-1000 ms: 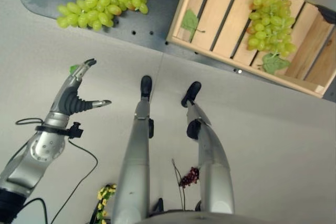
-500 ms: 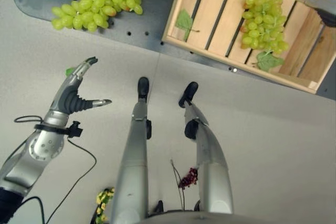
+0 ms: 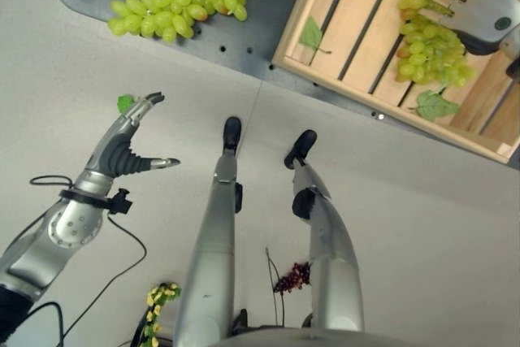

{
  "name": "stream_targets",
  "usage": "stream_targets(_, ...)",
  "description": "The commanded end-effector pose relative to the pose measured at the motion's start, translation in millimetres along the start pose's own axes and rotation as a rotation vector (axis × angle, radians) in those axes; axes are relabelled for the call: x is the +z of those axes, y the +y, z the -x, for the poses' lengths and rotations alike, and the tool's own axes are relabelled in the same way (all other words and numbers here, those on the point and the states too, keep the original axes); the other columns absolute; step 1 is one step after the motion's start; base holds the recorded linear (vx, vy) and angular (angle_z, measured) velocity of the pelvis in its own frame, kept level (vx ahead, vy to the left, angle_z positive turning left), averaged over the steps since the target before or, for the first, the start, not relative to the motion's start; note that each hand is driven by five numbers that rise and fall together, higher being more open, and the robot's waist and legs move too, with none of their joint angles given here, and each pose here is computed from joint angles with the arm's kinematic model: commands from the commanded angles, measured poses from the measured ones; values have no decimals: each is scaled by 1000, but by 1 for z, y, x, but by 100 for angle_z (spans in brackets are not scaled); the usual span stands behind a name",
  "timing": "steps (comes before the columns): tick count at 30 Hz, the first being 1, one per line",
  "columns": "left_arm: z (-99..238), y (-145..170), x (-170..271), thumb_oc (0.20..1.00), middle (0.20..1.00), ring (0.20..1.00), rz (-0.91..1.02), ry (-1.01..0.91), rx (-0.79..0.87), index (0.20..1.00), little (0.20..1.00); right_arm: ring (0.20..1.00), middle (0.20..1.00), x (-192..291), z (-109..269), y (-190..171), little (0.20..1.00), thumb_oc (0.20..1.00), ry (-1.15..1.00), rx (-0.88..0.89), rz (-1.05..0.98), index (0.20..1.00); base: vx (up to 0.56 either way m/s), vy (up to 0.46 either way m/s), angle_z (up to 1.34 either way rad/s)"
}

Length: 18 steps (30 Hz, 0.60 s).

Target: Pick up the fruits from the basket on one side to the basket on the other side

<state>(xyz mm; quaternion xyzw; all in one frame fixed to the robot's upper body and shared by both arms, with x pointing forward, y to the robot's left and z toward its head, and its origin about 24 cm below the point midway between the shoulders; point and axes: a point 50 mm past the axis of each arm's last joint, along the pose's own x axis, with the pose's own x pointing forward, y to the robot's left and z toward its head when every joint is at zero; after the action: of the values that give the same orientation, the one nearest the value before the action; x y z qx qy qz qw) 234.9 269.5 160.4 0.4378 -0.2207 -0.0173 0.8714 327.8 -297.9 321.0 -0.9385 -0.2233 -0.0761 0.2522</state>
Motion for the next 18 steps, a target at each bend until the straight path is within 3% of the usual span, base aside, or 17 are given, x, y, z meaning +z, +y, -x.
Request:
stream_targets(1,-3,4,25,1000,1000,1000,79,-129,70,1000,1000,1000,1000,9,4,14,1000,1000,-49,59,37,1000,0,0,0)
stream_targets(18,-7,1,29,1000,1000,1000,126,-149,72,1000,1000,1000,1000,17,-1,22,1000,1000,-57,103,43,1000,2,2,2)
